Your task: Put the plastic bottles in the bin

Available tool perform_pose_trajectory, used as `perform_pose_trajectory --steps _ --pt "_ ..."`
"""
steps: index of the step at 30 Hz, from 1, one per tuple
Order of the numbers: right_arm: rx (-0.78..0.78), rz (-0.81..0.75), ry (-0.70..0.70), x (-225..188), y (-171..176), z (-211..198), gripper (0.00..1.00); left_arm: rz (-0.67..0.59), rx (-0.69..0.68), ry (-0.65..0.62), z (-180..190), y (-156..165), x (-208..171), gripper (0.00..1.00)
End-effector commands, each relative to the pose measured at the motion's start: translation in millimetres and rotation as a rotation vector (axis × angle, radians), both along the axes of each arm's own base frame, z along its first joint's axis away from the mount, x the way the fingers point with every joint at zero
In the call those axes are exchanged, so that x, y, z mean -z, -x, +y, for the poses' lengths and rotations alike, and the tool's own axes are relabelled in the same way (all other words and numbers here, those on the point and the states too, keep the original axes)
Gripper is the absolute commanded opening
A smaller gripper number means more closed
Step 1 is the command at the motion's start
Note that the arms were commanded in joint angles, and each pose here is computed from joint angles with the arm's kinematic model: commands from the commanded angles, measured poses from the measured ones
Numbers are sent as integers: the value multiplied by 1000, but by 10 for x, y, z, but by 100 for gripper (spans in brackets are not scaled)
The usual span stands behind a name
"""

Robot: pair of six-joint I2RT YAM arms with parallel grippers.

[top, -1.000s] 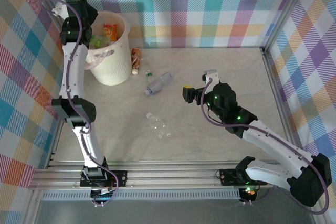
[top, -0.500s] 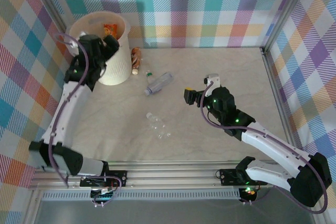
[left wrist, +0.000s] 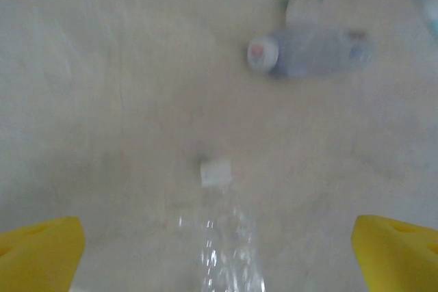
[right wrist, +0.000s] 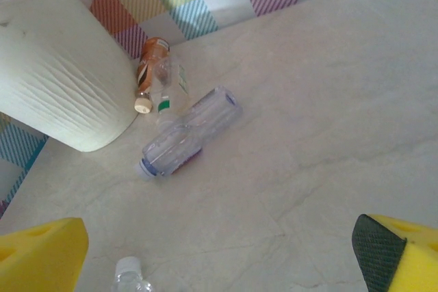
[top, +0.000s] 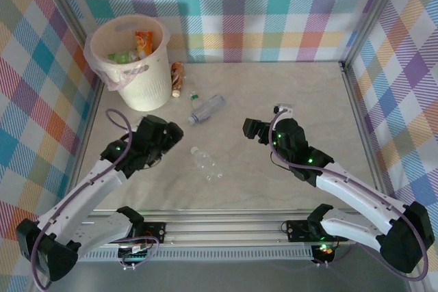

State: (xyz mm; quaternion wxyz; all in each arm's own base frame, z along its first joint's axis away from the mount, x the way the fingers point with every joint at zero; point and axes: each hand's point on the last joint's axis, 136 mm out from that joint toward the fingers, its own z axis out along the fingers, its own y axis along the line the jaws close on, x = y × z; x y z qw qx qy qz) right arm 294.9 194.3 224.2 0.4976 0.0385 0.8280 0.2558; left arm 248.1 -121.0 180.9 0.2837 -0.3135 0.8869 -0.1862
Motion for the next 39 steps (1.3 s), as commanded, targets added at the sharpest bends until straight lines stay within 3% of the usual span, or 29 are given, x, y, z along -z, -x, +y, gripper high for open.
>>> perform_pose_trajectory --steps 1,12,18,26,33,39 --pt "19 49 -56 88 46 -6 100 118 11 96 -303 193 298 100" --pt "25 56 -33 115 61 -42 100 282 203 99 -1139 263 914 100" --pt "37 70 -25 131 92 -87 100 359 182 -26 -1131 265 1208 100" --pt "53 70 -16 110 145 -170 100 390 253 -33 -1385 171 1459 100" --pt "45 76 -15 112 167 -170 100 409 288 -78 -1399 155 1571 90" --pt "44 77 -16 135 148 -150 100 427 304 -67 -1428 187 1678 74"
